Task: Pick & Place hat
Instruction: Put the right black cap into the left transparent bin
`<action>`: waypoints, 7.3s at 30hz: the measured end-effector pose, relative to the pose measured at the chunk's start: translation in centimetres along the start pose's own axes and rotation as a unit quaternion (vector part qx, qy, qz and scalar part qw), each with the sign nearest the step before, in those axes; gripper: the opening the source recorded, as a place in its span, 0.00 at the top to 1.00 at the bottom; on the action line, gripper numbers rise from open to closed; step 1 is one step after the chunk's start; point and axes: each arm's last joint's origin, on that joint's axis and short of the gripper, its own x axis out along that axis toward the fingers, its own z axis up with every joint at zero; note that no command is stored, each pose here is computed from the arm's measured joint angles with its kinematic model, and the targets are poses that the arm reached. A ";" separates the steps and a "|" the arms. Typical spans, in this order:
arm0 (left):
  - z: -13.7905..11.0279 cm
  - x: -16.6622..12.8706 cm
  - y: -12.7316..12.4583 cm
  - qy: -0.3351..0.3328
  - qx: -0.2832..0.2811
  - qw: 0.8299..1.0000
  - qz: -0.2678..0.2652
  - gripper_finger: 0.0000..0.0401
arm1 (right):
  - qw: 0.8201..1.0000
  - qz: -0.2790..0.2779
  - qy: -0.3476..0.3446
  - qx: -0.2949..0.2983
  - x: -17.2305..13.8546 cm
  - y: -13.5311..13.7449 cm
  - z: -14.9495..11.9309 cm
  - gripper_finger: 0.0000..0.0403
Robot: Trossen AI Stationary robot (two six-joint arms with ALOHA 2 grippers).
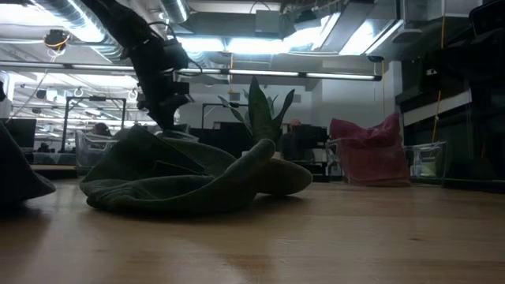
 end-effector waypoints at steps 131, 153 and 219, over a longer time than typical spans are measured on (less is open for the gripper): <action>-9.1 -12.5 -21.7 0.032 0.424 0.849 -0.313 0.37 | 1.000 0.000 0.000 0.000 0.0 0.0 0.0 0.94; -10.9 -8.2 -26.2 0.104 0.346 0.903 -0.232 0.37 | 1.000 0.000 0.000 0.000 0.0 0.0 0.0 0.94; -10.8 -16.9 -24.0 -0.050 0.230 0.962 0.138 0.99 | 1.000 0.000 0.000 0.000 0.0 0.0 0.0 0.94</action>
